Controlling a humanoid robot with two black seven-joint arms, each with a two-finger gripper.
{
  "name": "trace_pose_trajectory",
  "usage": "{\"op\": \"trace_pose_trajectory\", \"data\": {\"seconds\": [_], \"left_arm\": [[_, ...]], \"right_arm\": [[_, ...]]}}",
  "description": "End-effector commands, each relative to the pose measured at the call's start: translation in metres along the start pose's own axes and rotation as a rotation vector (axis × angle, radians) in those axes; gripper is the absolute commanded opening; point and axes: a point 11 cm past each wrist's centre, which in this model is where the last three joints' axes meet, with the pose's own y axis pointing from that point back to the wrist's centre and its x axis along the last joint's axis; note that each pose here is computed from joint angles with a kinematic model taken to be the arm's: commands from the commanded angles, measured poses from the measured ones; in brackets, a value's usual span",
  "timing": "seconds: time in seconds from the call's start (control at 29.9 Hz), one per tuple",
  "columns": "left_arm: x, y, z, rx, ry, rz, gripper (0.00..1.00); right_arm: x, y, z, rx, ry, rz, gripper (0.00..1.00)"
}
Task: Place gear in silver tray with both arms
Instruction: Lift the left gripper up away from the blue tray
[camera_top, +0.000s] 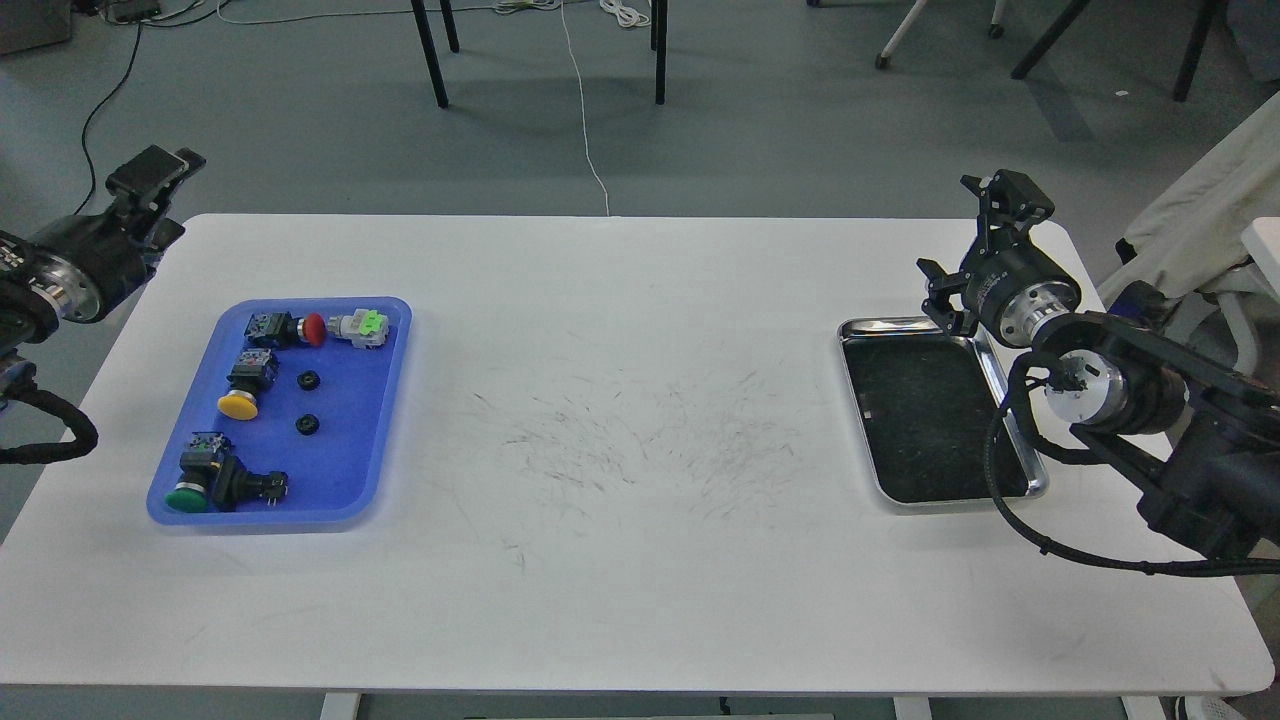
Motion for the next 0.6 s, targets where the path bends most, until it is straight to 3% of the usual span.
{"op": "trace_pose_trajectory", "data": {"seconds": [0.0,0.3,0.57], "left_arm": [[0.017,-0.003,0.017,-0.051,0.031,0.095,0.99],[0.029,0.0,0.035,-0.115,0.109,0.141,0.99],[0.024,0.004,0.032,-0.084,0.03,0.082,0.99]], "right_arm": [[0.001,0.0,-0.001,0.001,0.001,0.001,0.99],[0.0,0.0,-0.002,0.003,-0.001,0.001,0.99],[0.0,0.0,-0.002,0.002,0.001,0.001,0.99]]}}
